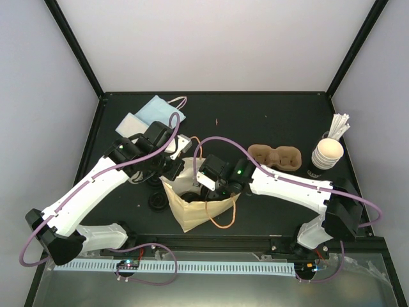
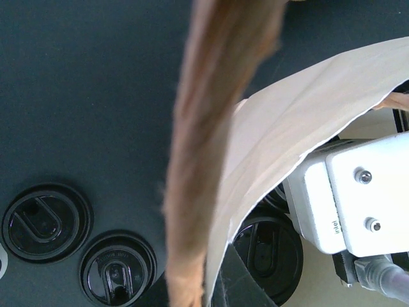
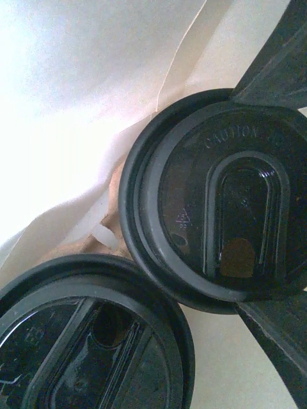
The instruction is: Pack the takeout coffee
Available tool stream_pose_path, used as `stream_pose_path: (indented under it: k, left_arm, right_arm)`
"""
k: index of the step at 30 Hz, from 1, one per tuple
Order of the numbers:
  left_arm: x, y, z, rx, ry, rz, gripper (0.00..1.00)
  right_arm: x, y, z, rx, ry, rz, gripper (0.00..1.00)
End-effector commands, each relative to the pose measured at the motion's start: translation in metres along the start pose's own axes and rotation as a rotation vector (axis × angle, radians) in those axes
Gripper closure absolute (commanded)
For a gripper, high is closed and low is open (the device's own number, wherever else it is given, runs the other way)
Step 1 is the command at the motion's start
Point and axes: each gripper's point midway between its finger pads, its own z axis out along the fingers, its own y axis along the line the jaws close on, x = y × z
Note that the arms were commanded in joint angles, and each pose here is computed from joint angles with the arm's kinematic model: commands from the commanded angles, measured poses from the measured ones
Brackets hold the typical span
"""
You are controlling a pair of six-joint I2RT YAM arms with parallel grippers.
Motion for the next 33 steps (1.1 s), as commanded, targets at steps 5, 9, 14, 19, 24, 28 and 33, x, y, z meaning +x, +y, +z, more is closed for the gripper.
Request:
stream_pose_path:
  k: [5, 9, 14, 19, 24, 28, 33]
  left_arm:
    - [0.000, -0.002, -0.003, 0.022, -0.009, 0.018, 0.99]
    - [-0.001, -0.008, -0.004, 0.054, -0.018, 0.021, 0.98]
    - [-0.004, -0.014, -0.006, 0.088, -0.040, 0.022, 0.97]
    - [-0.005, -0.016, -0.003, 0.103, -0.043, 0.015, 0.96]
    - [-0.005, -0.016, -0.003, 0.103, -0.044, 0.013, 0.98]
    - [-0.004, -0.015, -0.004, 0.097, -0.045, 0.012, 0.98]
    - [-0.001, -0.012, -0.006, 0.082, -0.045, 0.011, 0.98]
  right_arm:
    - [0.069, -0.002, 0.017, 0.000, 0.279, 0.009, 0.49]
    - [0.071, 0.000, 0.021, -0.035, 0.280, 0.030, 0.49]
    - [0.068, 0.010, 0.030, -0.099, 0.290, 0.036, 0.49]
    - [0.058, 0.015, 0.026, -0.069, 0.296, -0.048, 0.48]
    - [0.060, 0.018, 0.023, -0.058, 0.297, -0.056, 0.47]
    - [0.080, 0.016, 0.030, -0.091, 0.326, -0.012, 0.47]
    - [0.068, 0.005, 0.020, -0.085, 0.276, 0.047, 0.48]
